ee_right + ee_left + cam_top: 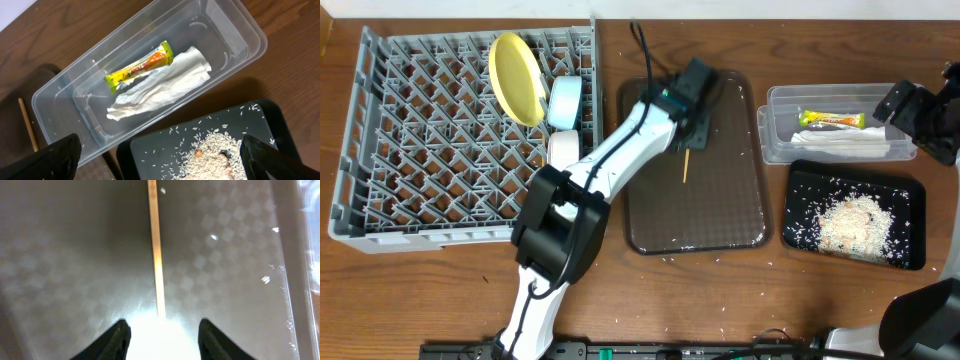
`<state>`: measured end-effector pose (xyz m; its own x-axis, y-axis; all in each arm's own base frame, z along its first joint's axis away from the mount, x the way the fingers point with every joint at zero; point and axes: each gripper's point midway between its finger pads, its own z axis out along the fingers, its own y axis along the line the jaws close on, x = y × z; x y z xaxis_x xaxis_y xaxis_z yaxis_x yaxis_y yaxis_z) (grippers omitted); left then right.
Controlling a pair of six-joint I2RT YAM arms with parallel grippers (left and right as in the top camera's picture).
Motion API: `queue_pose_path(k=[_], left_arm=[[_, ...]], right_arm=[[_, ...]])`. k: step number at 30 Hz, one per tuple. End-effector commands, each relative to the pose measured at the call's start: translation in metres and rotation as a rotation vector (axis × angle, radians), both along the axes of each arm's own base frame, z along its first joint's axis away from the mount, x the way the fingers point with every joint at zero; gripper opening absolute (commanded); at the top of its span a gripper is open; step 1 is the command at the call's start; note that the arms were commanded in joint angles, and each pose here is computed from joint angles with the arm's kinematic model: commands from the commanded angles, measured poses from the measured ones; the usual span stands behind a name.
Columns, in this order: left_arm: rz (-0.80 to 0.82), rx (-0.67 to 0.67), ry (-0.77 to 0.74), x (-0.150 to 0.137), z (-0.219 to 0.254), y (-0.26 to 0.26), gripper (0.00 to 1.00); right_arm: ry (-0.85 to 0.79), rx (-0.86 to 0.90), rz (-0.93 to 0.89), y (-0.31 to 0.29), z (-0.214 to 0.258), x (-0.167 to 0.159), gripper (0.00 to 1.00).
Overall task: Sort waste into correct bins and load items into the dishwasher
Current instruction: 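Grasp the second chopstick on the brown tray with the left gripper, then carry the second chopstick into the dish rack and release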
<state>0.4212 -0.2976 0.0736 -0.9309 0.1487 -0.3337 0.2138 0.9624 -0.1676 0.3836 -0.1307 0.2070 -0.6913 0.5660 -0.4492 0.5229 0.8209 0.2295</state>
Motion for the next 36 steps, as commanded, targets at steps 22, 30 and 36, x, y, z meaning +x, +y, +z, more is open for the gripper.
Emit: queue_pose_path(k=[22,30,36], left_arm=[[-0.067,0.148,0.12,0.014,-0.07,-0.003,0.3],[-0.056,0.18,0.177,0.007,-0.1,0.002,0.22],[-0.055,0.19,0.191,0.005,-0.097,0.005,0.08]], right_arm=[[0.005,0.005,-0.007,-0.001,-0.002,-0.001,0.99],[0.005,0.005,-0.008,-0.001,-0.002,-0.001,0.99],[0.005,0.005,-0.007,-0.001,-0.002,-0.001,0.99]])
